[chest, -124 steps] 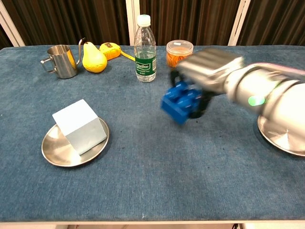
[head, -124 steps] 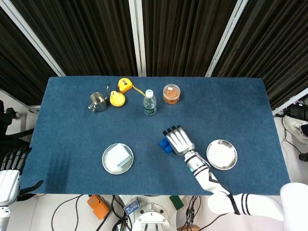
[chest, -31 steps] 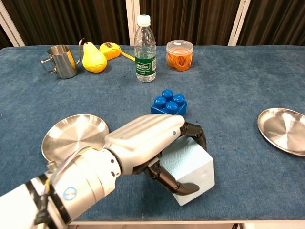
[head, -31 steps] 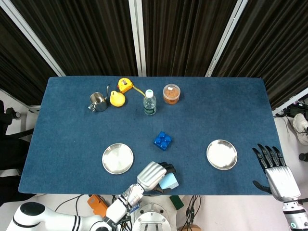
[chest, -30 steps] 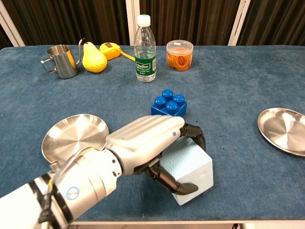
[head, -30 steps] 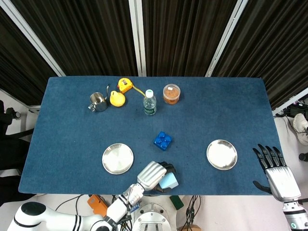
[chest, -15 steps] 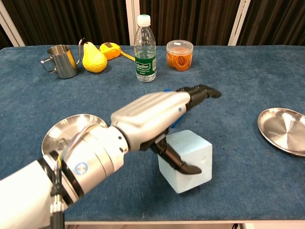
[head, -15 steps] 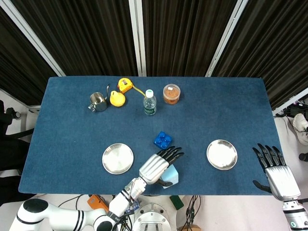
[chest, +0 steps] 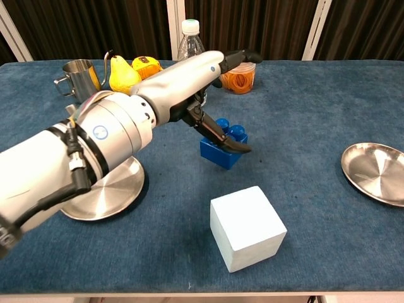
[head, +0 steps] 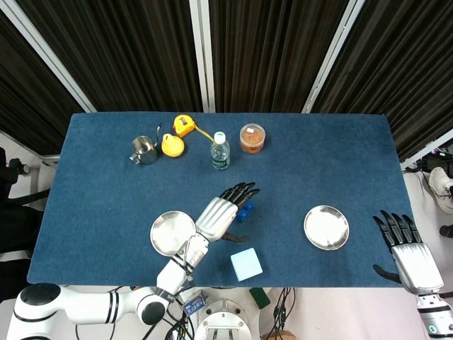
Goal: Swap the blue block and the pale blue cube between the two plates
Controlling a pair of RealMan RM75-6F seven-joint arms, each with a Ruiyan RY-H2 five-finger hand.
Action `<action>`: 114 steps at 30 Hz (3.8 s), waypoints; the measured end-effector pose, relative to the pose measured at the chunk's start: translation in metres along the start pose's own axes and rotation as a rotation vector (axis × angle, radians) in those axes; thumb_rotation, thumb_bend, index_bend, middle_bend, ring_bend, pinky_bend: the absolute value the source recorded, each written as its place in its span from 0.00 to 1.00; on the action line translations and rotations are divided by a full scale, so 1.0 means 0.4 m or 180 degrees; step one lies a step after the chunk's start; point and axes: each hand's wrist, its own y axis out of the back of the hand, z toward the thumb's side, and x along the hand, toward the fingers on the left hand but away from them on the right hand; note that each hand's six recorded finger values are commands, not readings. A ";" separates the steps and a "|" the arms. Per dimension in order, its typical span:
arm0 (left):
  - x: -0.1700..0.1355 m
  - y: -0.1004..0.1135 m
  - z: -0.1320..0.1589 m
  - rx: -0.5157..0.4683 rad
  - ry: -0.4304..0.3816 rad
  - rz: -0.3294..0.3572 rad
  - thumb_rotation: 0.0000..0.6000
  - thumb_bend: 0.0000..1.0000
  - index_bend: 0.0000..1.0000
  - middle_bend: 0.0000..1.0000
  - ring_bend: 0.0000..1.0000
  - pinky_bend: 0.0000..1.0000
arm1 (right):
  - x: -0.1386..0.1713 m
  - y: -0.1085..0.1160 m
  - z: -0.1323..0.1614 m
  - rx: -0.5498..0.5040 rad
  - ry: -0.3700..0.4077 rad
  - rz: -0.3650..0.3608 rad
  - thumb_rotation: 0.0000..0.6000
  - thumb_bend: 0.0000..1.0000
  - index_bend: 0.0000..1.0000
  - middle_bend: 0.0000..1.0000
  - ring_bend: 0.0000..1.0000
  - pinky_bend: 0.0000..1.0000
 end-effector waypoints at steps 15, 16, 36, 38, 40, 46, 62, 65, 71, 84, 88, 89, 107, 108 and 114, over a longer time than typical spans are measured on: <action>0.086 -0.118 -0.101 0.0451 0.0375 -0.0304 1.00 0.00 0.12 0.06 0.00 0.07 | -0.002 0.014 -0.010 -0.0132 0.0017 0.0004 1.00 0.25 0.00 0.00 0.00 0.00; 0.088 -0.124 -0.107 0.0472 0.0403 -0.0319 1.00 0.00 0.16 0.10 0.03 0.07 | -0.001 0.016 -0.011 -0.0140 0.0021 -0.0002 1.00 0.25 0.00 0.00 0.00 0.00; 0.084 -0.038 -0.099 0.0461 0.0381 0.0090 1.00 0.22 0.53 0.49 0.49 0.47 | 0.002 0.017 -0.012 -0.0123 0.0044 -0.0010 1.00 0.25 0.00 0.00 0.00 0.00; 0.059 -0.004 -0.091 0.0490 0.0327 0.0142 1.00 0.21 0.53 0.49 0.49 0.47 | 0.003 0.015 -0.012 -0.0112 0.0041 -0.0002 1.00 0.25 0.00 0.00 0.00 0.00; 0.024 0.036 -0.085 0.0515 0.0289 0.0185 1.00 0.21 0.53 0.49 0.49 0.47 | 0.003 0.014 -0.010 -0.0096 0.0035 -0.0003 1.00 0.25 0.00 0.00 0.00 0.00; -0.137 0.144 -0.172 0.0710 0.0530 0.0130 1.00 0.21 0.53 0.47 0.47 0.46 | 0.006 0.008 0.007 -0.0035 0.0057 -0.0006 1.00 0.25 0.00 0.00 0.00 0.00; -0.281 0.045 -0.332 0.0733 0.0833 -0.0344 1.00 0.02 0.22 0.14 0.07 0.19 | 0.005 -0.004 0.027 0.0011 0.0094 0.0013 1.00 0.25 0.00 0.00 0.00 0.00; -0.287 0.041 -0.332 0.0732 0.0845 -0.0382 1.00 0.00 0.17 0.08 0.02 0.16 | 0.001 -0.007 0.034 0.0013 0.0135 0.0016 1.00 0.25 0.00 0.00 0.00 0.00; -0.312 0.072 -0.307 0.0739 0.0785 -0.0295 1.00 0.00 0.14 0.06 0.00 0.16 | -0.020 -0.020 0.085 -0.0001 0.0440 0.0080 1.00 0.25 0.00 0.00 0.00 0.00; -0.502 0.286 -0.294 0.0972 0.0894 0.0418 1.00 0.00 0.14 0.06 0.00 0.16 | -0.113 -0.034 0.409 0.0041 0.1748 0.0476 1.00 0.21 0.00 0.00 0.00 0.00; -0.541 0.312 -0.326 0.0833 0.1041 0.0519 1.00 0.00 0.14 0.06 0.00 0.16 | -0.138 -0.070 0.520 0.0093 0.2058 0.0663 1.00 0.21 0.00 0.00 0.00 0.00; -0.547 0.315 -0.336 0.0810 0.1075 0.0533 1.00 0.00 0.14 0.06 0.00 0.16 | -0.144 -0.080 0.545 0.0097 0.2109 0.0702 1.00 0.21 0.00 0.00 0.00 0.00; -0.579 0.341 -0.402 0.0750 0.1267 0.0600 1.00 0.00 0.14 0.06 0.00 0.16 | -0.234 -0.158 0.726 0.0181 0.2188 0.0920 1.00 0.45 0.74 0.67 0.69 0.58; -0.579 0.340 -0.402 0.0750 0.1264 0.0598 1.00 0.00 0.14 0.06 0.00 0.16 | -0.235 -0.153 0.723 0.0170 0.2173 0.0887 1.00 0.45 0.75 0.68 0.69 0.59; -0.587 0.354 -0.400 0.0815 0.1255 0.0634 1.00 0.00 0.14 0.06 0.00 0.15 | -0.262 -0.098 0.667 0.0086 0.1953 0.0558 1.00 0.45 0.76 0.68 0.70 0.59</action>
